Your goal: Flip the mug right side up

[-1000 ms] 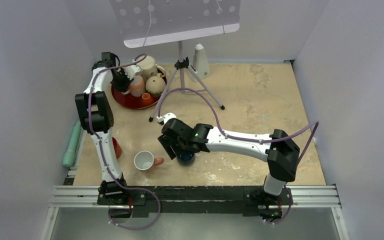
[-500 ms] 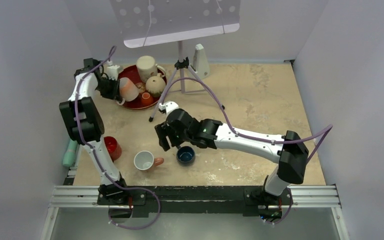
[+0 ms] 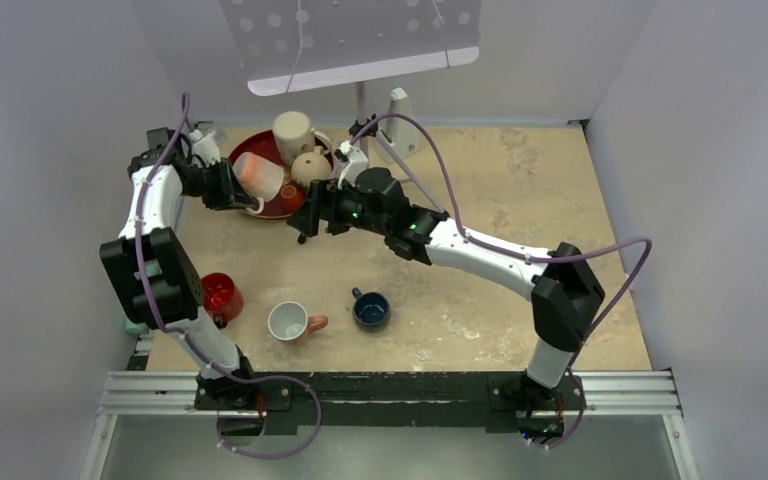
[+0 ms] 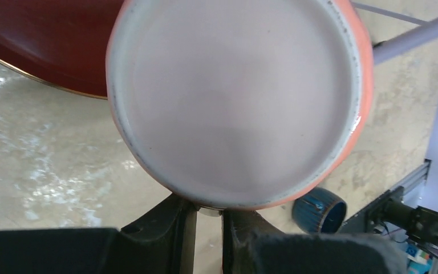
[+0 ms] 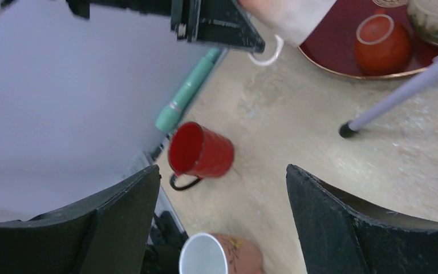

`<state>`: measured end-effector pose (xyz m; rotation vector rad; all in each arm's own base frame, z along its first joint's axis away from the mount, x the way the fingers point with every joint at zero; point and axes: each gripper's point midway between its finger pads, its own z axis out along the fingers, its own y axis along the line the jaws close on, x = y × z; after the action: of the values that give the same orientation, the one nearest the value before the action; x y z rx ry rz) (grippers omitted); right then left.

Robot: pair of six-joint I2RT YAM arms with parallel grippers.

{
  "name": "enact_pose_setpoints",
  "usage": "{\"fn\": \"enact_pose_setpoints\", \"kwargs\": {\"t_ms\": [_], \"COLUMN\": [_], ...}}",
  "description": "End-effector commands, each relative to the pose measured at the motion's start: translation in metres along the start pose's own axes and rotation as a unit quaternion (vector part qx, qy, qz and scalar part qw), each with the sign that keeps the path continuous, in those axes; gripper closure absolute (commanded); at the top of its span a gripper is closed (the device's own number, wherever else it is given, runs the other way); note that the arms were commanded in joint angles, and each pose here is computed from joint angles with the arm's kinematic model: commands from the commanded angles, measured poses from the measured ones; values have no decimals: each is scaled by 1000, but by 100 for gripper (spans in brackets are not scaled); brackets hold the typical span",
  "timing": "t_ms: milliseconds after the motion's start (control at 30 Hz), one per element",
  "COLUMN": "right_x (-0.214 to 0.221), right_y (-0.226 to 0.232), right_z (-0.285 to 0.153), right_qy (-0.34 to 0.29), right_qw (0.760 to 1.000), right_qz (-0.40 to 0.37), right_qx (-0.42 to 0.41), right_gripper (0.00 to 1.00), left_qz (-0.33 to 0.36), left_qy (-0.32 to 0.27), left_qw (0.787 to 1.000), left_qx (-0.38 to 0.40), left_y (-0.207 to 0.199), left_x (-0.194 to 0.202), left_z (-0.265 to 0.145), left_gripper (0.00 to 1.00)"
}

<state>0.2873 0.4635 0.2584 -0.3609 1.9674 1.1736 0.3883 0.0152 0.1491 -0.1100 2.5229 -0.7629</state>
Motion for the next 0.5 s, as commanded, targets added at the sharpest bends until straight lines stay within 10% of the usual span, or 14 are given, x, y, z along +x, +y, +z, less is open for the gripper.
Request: {"fn": "enact_pose_setpoints", "kwargs": {"t_ms": [0,467], "right_x": [-43,-67], "right_y": [15,31], "right_z": [13,55], "right_qy": [-65,-103], "right_qw": [989,963], "right_qz": [97,141], "right_qx": [-87,-205], "right_gripper": [14,13], "left_qz": [16,40], "left_qy": [-50,-21], "left_qw": [994,980], "left_qx": [93,195], "left_y": [-68,-128], "left_x": [-2,57], "left_z": [-39,-69], "left_gripper": [100,100]}}
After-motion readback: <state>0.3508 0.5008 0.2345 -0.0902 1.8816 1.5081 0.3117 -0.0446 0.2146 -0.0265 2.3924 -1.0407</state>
